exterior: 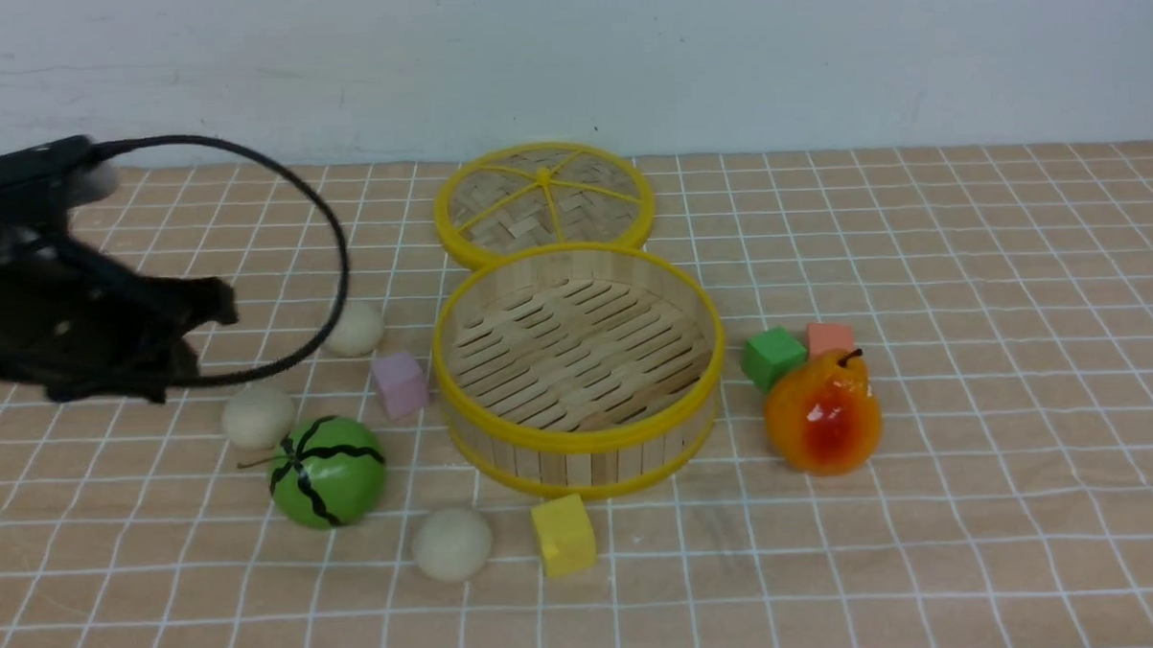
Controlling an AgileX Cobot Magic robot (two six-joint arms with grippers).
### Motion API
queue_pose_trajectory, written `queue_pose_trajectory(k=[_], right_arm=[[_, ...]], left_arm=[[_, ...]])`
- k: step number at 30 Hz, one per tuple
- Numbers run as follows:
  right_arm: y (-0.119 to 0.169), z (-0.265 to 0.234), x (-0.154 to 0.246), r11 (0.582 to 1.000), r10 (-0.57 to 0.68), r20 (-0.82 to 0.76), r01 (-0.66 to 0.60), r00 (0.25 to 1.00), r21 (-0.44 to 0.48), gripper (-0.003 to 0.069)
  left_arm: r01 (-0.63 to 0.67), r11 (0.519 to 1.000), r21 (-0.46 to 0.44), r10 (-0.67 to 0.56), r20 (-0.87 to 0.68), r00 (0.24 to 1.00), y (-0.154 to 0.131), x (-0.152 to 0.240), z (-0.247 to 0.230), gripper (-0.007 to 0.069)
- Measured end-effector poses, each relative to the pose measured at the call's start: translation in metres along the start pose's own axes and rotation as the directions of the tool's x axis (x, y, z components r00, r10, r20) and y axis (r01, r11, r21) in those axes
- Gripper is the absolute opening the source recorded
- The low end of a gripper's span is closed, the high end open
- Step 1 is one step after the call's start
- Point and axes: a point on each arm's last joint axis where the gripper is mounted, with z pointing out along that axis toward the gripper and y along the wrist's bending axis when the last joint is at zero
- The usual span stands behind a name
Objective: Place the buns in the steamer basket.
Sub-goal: Use the left arm to grab a steamed stuffed bun
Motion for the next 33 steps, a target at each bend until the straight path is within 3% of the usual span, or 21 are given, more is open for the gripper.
queue_pose_trajectory(k=[6,14,26,31,33], right_arm=[[0.0,0.0,0.0,1.0,0.0,0.0,0.0,1.0,0.0,0.0241],[0.0,0.0,0.0,1.0,0.0,0.0,0.0,1.0,0.0,0.0241],[0.0,0.0,0.0,1.0,0.0,0.0,0.0,1.0,0.0,0.0241],[0.0,0.0,0.0,1.0,0.0,0.0,0.0,1.0,0.0,0.0241],[0.0,0.0,0.0,1.0,0.0,0.0,0.0,1.0,0.0,0.0241]], left_arm=[[-0.123,0.99,-0.063,0.118,-0.07,0.991,-0.007,-0.026,0.051,0.0232],[-0.119,0.989,-0.092,0.108,-0.124,0.986,-0.004,-0.027,0.098,0.0237],[-0.104,0.99,-0.097,0.091,-0.135,0.987,-0.001,-0.02,0.131,0.0235],[-0.106,0.99,-0.098,0.093,-0.134,0.987,-0.001,-0.02,0.134,0.0143],[-0.105,0.99,-0.098,0.092,-0.135,0.987,-0.001,-0.021,0.132,0.004]])
